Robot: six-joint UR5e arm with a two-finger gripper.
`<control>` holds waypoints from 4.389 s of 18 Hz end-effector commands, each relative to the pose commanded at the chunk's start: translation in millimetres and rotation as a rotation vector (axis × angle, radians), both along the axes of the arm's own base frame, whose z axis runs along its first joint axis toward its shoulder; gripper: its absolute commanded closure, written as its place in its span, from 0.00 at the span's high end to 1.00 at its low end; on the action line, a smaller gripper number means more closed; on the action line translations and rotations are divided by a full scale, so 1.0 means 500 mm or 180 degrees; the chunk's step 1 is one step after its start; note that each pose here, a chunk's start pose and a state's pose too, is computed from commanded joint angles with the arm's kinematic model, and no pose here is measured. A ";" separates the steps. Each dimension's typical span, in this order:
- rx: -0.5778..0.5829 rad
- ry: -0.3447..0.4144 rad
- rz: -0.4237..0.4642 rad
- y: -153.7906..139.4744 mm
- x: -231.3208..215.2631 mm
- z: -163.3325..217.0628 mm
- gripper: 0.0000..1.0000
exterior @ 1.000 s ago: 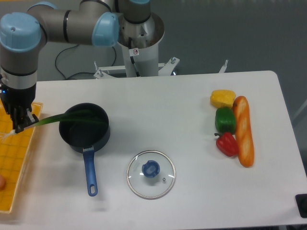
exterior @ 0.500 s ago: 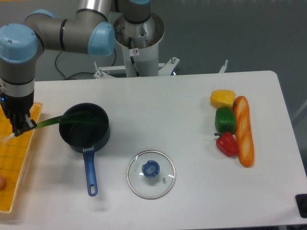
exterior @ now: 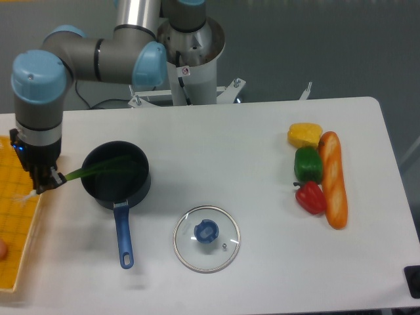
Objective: Place the green onion in the pot
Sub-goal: 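Push the green onion leaves down into the saucepan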
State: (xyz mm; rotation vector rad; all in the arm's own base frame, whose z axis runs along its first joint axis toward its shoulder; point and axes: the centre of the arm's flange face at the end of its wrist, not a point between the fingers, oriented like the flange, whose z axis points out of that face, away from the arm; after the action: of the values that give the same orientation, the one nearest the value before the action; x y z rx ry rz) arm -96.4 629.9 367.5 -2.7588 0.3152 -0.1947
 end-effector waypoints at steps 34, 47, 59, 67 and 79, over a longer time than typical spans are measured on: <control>-0.0020 -0.0008 0.0058 0.054 -0.033 -0.046 0.12; -0.0010 -0.0004 0.0058 0.068 -0.039 -0.068 0.12; -0.0015 -0.0006 0.0058 0.078 -0.044 -0.085 0.17; -0.0022 -0.0007 0.0049 0.081 -0.045 -0.090 0.28; -0.0015 0.0001 0.0031 0.081 -0.045 -0.088 0.50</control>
State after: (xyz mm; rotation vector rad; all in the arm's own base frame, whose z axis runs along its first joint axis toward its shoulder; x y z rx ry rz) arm -118.8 670.4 323.6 -2.7644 0.3017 -0.1925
